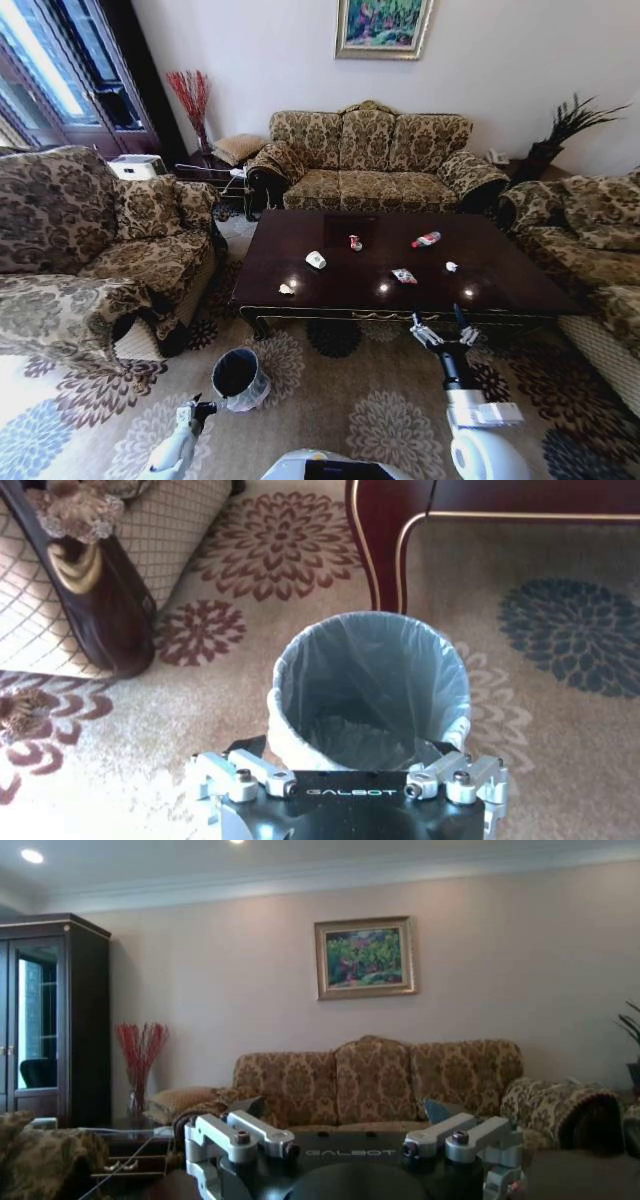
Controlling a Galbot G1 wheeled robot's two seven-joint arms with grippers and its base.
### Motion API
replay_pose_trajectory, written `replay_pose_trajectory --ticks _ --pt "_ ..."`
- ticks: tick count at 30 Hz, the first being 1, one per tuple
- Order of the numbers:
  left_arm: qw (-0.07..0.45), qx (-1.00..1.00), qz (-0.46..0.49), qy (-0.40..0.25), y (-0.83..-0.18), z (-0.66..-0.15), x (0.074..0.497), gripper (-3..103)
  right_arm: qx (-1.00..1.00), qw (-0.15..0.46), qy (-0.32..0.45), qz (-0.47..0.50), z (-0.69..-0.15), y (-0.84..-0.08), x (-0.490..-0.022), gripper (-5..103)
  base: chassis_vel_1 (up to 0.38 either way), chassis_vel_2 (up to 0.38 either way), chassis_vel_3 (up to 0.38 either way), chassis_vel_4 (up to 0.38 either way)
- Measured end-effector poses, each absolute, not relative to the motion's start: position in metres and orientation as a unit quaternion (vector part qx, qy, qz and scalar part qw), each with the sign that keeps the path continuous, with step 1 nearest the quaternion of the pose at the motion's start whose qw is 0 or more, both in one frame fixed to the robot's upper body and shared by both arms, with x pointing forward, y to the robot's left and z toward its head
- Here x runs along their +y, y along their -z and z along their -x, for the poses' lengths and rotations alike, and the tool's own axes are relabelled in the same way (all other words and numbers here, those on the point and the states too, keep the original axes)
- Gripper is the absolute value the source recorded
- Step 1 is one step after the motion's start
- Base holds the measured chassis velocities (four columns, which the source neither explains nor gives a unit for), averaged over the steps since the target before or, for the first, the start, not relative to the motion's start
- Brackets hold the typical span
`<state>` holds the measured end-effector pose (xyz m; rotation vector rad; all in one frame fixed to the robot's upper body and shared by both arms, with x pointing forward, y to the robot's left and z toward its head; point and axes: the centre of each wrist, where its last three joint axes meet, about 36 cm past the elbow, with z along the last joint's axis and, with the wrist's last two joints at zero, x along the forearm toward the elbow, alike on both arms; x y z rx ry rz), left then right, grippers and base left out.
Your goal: Move to the front of the table and place the trash on the table into the trash bin.
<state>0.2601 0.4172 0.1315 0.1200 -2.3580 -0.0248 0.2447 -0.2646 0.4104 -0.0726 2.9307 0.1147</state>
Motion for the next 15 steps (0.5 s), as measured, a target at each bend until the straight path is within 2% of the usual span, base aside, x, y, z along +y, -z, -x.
replay_pose_trajectory --ticks 15 --pt "0.407 -0.913 -0.010 0.010 -0.133 -0.292 0.432 99 0.992 0.104 -0.061 0.029 -0.257 -0.419 -0.250 100 0.000 0.000 0.000 0.000"
